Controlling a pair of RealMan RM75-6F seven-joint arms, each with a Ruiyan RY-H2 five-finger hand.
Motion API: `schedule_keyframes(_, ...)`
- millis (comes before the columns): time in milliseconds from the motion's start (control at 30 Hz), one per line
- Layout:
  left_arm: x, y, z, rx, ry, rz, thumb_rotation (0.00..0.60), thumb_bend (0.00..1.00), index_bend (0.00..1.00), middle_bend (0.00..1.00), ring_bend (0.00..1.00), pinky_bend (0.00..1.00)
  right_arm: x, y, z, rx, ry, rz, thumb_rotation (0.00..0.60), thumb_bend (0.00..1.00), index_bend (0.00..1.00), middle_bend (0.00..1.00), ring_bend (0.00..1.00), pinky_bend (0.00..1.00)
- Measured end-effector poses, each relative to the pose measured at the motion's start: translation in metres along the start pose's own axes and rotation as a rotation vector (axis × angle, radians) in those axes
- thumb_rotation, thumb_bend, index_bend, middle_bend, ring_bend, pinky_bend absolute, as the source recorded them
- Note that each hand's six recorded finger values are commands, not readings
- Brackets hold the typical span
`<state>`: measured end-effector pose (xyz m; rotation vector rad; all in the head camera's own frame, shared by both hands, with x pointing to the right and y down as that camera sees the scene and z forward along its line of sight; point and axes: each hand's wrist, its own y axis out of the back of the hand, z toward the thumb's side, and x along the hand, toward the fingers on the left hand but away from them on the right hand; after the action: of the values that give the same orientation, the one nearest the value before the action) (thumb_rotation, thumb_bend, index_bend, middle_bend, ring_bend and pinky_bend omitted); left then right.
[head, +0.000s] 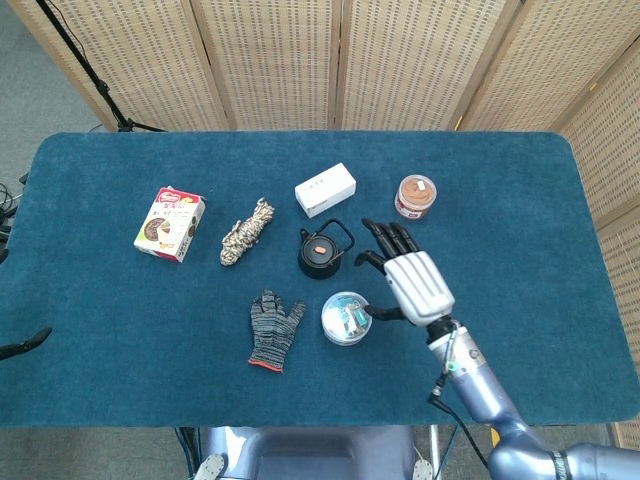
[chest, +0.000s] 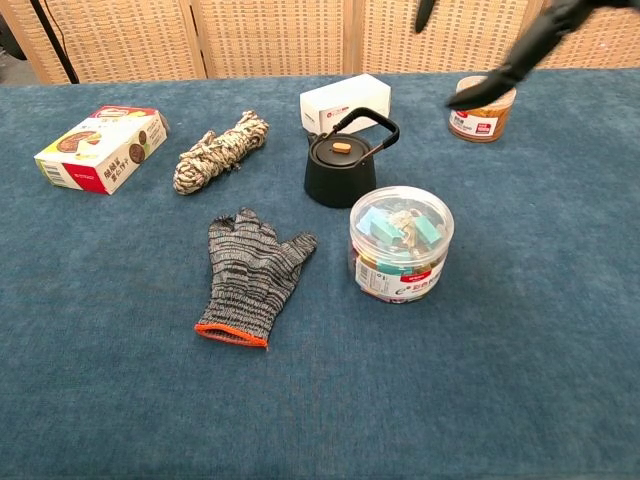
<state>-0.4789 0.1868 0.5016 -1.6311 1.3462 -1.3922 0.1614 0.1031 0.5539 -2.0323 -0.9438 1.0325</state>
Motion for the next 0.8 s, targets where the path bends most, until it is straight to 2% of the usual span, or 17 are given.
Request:
schedule_keyframes(133,-0.002,-0.001,-0.001,0.003,-0.004,-0.006,0.600,0.00,0.00,0.00,0.00,0.00,-0.027,-0.022,0.019,-0.061,-0.031,0.043,0.600,0.32,0.40,0.00,0.00,0.00)
schedule_keyframes(300,0.000,-0.003,-0.002,-0.002,0.002,-0.019,0.600,0.00,0.00,0.00,0.00,0.00,-0.062,-0.047,0.035,-0.117,-0.101,0.094,0.600,0.34,0.41,0.00,0.00,0.00)
schedule_keyframes(500,0.004,-0.006,-0.004,0.005,0.019,-0.033,0.600,0.00,0.00,0.00,0.00,0.00,-0.097,-0.060,0.037,-0.121,-0.184,0.082,0.600,0.41,0.43,0.00,0.00,0.00)
schedule_keyframes(800,0.010,-0.006,-0.007,0.004,0.045,-0.034,0.600,0.00,0.00,0.00,0.00,0.00,-0.124,-0.085,0.034,-0.137,-0.252,0.074,0.600,0.41,0.44,0.00,0.00,0.00)
